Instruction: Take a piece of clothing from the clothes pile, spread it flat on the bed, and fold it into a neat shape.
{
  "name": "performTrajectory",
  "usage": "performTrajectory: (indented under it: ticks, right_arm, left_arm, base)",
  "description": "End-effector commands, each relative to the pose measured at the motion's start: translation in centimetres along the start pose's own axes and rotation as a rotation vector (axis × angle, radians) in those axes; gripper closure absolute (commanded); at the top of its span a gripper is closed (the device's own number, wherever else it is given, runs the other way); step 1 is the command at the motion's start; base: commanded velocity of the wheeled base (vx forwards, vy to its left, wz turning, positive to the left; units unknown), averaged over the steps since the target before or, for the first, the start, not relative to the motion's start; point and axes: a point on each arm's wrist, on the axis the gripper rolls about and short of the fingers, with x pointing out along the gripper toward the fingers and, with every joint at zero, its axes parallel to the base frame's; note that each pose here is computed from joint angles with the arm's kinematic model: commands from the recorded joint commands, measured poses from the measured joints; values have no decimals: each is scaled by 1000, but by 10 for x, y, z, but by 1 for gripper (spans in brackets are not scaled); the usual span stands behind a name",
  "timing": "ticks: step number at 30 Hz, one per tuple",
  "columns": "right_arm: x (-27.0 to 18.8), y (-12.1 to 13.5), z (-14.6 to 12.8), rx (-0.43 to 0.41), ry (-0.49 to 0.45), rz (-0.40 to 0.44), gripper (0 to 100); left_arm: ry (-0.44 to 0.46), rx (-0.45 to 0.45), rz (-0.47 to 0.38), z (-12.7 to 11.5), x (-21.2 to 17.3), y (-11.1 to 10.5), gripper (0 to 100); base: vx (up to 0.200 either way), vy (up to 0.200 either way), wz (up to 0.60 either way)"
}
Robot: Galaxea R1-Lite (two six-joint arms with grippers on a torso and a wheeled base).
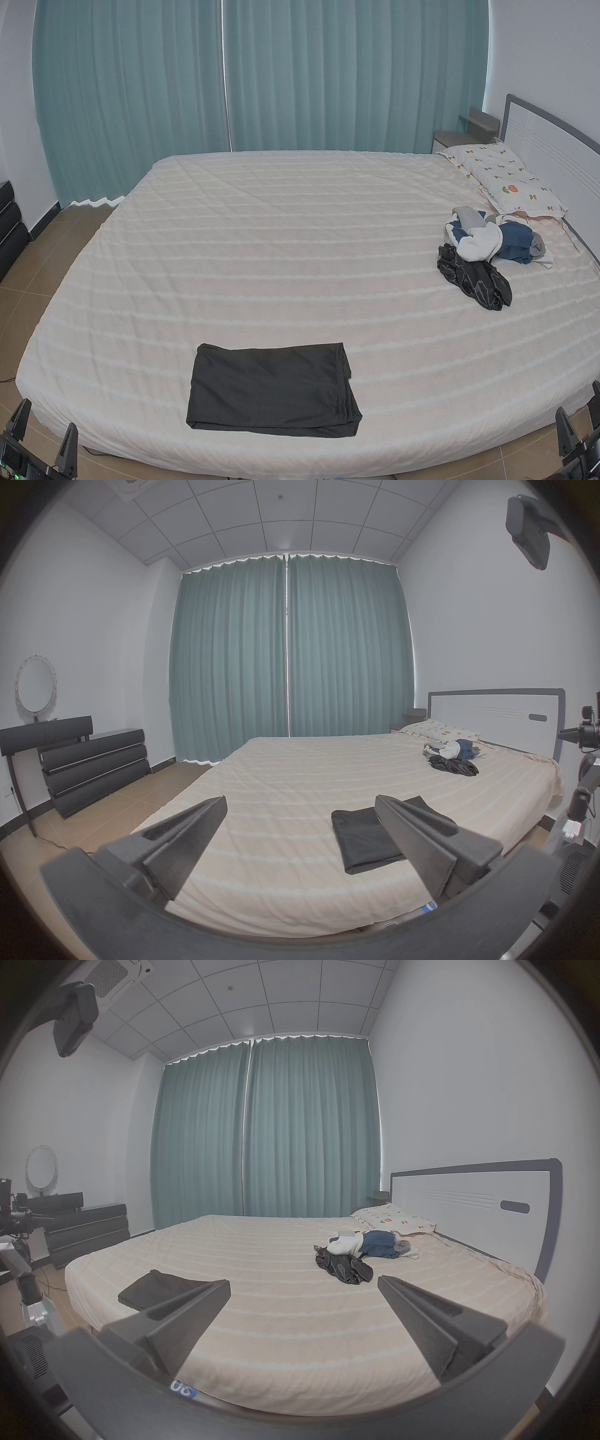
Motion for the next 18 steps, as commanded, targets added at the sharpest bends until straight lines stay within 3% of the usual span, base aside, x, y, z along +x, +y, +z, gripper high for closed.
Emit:
performTrajectory:
  ticks: [1, 18]
  right_arm:
    - [0, 0, -5, 1, 4, 4, 0]
    - [0, 0, -5, 11, 5, 2, 0]
  left_arm:
    - [9, 1, 0, -5, 1, 0, 0]
    - [9, -2, 0, -5, 1, 0, 0]
  base:
    - [0, 0, 0]
    - [0, 0, 0]
